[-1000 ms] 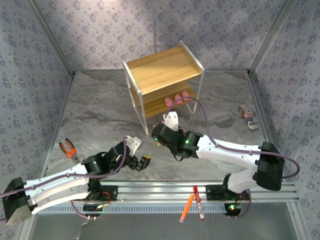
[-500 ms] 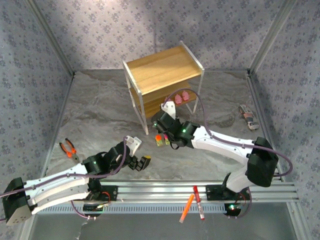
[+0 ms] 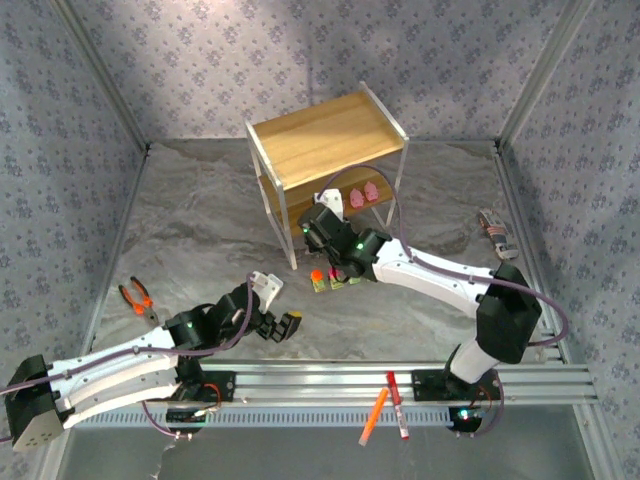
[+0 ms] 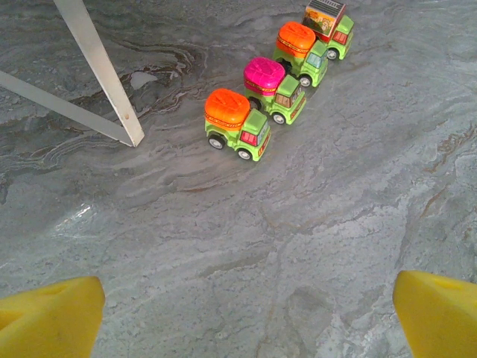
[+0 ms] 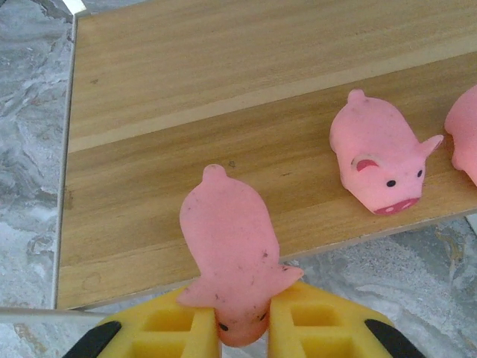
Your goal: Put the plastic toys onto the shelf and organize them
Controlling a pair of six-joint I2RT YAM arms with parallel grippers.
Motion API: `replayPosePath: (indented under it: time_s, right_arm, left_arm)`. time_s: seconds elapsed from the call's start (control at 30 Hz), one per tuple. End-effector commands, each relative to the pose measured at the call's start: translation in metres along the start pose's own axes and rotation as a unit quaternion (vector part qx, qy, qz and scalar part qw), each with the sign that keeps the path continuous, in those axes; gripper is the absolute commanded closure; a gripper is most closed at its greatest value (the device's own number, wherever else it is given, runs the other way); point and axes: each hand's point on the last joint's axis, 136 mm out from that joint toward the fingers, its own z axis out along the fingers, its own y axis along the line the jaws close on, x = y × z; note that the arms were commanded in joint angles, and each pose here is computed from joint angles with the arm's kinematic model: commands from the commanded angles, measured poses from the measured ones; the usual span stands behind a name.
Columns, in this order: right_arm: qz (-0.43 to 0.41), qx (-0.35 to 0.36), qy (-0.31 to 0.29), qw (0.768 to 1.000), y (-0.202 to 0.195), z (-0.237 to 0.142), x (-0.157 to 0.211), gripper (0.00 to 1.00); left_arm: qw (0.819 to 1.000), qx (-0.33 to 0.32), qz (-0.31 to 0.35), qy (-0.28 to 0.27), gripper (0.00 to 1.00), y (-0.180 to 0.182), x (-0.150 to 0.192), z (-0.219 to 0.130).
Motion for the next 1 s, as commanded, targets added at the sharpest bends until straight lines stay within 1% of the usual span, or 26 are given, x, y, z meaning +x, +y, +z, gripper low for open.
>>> replayPosePath:
  time_s: [0.0,0.17,0.67,0.97]
  right_arm:
    - [-0.001,-0.009,-0.01,1.0,0.007,0.003,-0.012,0.79]
    - [-0.001,-0.01,-0.019,1.0,0.006,0.005,-0.015,0.79]
    - [-0.001,0.002,-0.016,1.0,0.0,0.022,-0.013,0.8]
    - [-0.002,0.005,-0.022,1.0,-0.002,0.023,-0.018,0.8]
  left_arm:
    - [1.0,0.009,-0.001,-0.015,0.01,-0.005,-0.016,-0.006]
    - [1.0,0.007,-0.001,-0.016,0.01,-0.004,-0.016,-0.006]
    - [1.0,0.006,-0.001,-0.016,0.01,-0.004,-0.016,-0.006]
    - [1.0,0.005,-0.001,-0.017,0.01,-0.003,-0.016,-0.006]
